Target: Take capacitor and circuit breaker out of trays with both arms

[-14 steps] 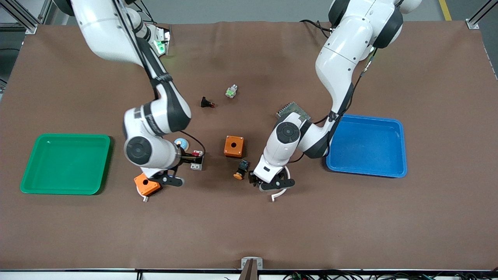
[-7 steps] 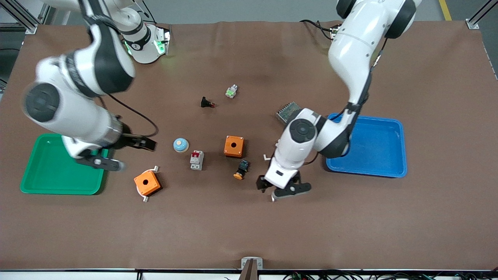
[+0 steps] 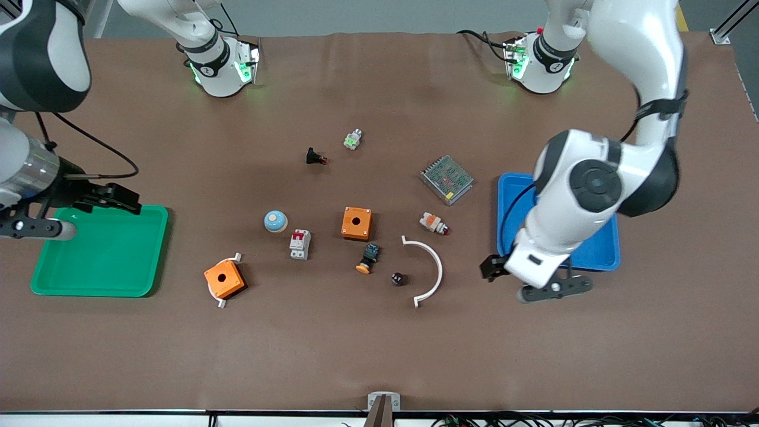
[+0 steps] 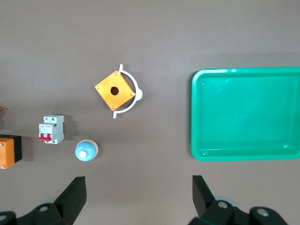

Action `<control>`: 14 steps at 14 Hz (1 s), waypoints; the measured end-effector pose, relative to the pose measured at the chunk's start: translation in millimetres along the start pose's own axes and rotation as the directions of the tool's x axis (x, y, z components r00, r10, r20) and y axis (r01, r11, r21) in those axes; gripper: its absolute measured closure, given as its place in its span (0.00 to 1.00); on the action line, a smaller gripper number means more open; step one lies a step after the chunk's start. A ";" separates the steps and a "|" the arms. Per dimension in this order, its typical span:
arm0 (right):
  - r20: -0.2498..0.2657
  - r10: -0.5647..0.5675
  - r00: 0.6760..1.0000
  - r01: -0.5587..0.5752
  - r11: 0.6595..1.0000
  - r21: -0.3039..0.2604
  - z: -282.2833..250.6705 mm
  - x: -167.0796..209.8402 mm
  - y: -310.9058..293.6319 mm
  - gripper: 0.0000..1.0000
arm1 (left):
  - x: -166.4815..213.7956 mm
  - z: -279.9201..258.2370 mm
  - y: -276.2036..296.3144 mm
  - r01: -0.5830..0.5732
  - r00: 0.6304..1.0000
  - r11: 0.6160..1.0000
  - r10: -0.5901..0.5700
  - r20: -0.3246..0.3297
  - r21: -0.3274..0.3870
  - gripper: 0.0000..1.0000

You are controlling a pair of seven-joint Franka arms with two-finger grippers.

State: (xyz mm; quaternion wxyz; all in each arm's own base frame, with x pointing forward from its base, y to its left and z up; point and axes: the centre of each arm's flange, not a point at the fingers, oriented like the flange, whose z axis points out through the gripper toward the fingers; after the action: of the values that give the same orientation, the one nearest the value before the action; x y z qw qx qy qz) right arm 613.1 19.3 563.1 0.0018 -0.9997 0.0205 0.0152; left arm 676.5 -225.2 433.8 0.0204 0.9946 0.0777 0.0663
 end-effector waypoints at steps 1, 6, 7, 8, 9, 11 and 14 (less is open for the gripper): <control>0.001 -0.001 1.000 0.001 1.000 0.000 -2.8 -1.7 6.1 0.00 | -0.7 -8.0 -19.8 0.006 1.000 1.000 -0.006 0.009 0.009 0.00; 0.004 -0.039 0.999 0.039 0.999 0.002 -17.0 -11.4 27.6 0.00 | -9.7 -68.1 -95.5 -0.107 0.992 0.993 0.104 0.074 0.041 0.00; 0.005 -0.048 0.999 0.048 0.999 0.000 -19.1 -13.0 32.8 0.00 | -11.4 -80.9 -108.7 -0.134 0.989 0.990 0.131 0.071 0.040 0.00; 0.004 -0.060 0.998 0.060 0.998 -0.001 -20.7 -13.9 39.1 0.00 | -15.2 -91.8 -119.5 -0.156 0.986 0.987 0.153 0.066 0.039 0.00; 0.003 -0.066 0.998 0.066 0.998 -0.001 -21.2 -14.2 44.6 0.00 | -20.6 -101.5 -127.0 -0.174 0.983 0.984 0.171 0.060 0.038 0.00; 0.005 -0.068 0.998 0.068 0.998 -0.001 -20.8 -14.5 50.8 0.00 | -35.5 -119.3 -132.4 -0.213 0.976 0.976 0.211 0.048 0.036 0.00; 0.006 -0.062 0.998 0.062 0.998 0.001 -26.0 -19.0 55.0 0.00 | -61.9 -148.7 -146.4 -0.240 0.971 0.970 0.239 0.023 0.036 0.00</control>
State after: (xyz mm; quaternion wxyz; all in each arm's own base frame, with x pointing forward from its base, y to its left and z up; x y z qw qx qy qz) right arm 592.7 -35.0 589.5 0.0028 -0.9998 -0.0104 0.0180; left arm 573.5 -85.9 565.7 -0.0060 0.9974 -0.0419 0.0575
